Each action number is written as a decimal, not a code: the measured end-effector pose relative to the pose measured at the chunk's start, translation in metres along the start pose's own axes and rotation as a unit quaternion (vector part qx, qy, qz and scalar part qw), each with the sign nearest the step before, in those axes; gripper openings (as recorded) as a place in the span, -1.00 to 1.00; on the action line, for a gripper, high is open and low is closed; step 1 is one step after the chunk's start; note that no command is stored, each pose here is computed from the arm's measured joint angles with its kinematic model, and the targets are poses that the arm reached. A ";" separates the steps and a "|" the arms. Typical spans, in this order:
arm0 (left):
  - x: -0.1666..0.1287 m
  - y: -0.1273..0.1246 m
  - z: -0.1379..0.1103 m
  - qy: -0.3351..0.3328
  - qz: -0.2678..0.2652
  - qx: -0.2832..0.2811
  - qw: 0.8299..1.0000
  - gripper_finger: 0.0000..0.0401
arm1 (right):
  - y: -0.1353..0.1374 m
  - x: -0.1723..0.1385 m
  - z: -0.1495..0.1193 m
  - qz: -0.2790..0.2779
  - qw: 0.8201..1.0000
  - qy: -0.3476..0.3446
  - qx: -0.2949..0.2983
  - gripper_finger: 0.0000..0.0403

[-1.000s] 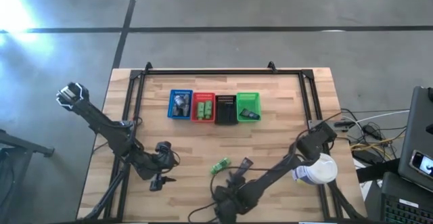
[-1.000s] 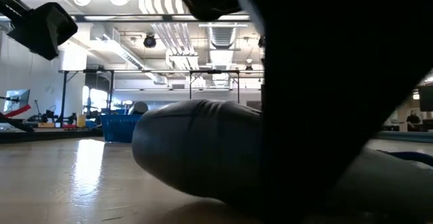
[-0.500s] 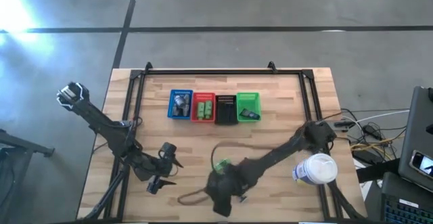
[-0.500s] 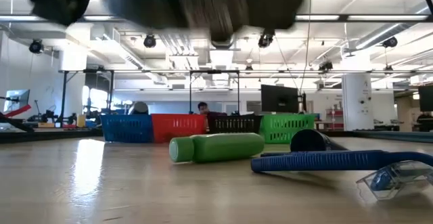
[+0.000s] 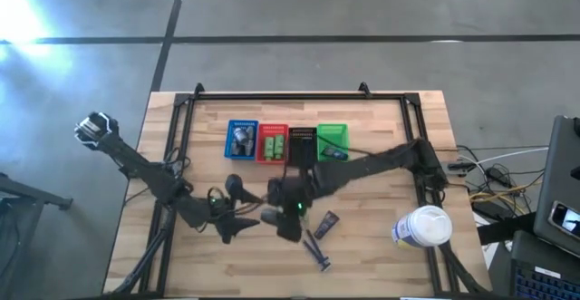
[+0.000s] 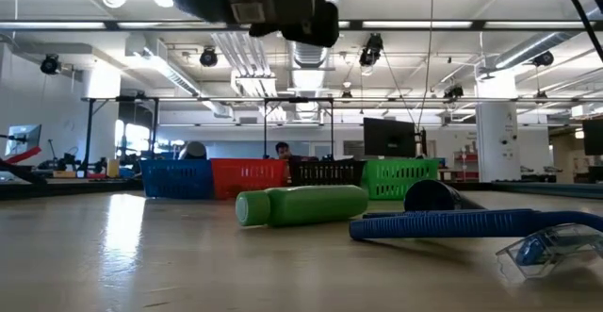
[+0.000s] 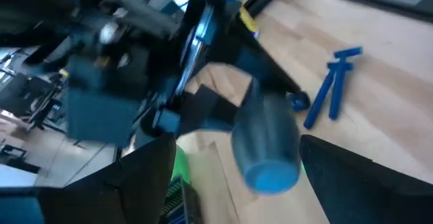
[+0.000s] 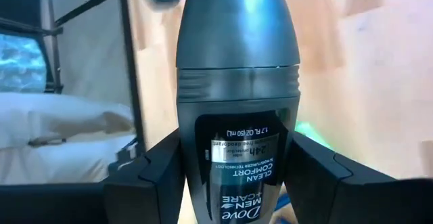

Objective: Pick & Place Travel size toiletries
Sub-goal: Put the deodorant into the blue basket

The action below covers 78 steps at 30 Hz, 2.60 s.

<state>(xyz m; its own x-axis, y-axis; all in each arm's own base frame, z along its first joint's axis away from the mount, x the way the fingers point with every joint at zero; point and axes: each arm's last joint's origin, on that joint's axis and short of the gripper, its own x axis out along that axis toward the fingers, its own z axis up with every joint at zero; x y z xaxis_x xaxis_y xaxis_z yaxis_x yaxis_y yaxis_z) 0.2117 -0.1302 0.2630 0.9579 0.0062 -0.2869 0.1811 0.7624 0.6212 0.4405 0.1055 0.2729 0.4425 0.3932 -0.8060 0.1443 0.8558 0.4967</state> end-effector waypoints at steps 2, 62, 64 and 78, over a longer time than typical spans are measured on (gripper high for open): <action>0.004 0.002 -0.003 0.006 -0.002 0.003 1.000 0.59 | -0.008 -0.004 0.003 0.005 1.000 0.008 0.002 -0.05; 0.037 0.009 -0.009 0.031 0.014 0.062 0.997 0.04 | -0.032 -0.033 0.025 0.062 0.998 -0.016 -0.008 -0.04; 0.037 0.009 -0.008 0.029 0.014 0.061 0.998 0.02 | -0.033 -0.033 0.025 0.062 0.998 -0.016 -0.008 -0.04; 0.031 0.009 -0.020 0.104 0.055 0.015 0.993 0.02 | -0.030 -0.062 0.013 -0.004 1.000 -0.011 -0.014 0.46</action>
<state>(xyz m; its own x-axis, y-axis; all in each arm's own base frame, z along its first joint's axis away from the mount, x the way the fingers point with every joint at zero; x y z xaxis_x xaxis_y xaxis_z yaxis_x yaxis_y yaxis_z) 0.2389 -0.1101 0.2453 0.9063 0.2234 -0.3587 0.0881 0.7302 0.6775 0.4202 0.0512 0.3116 0.4611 0.3791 -0.8022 0.1231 0.8680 0.4810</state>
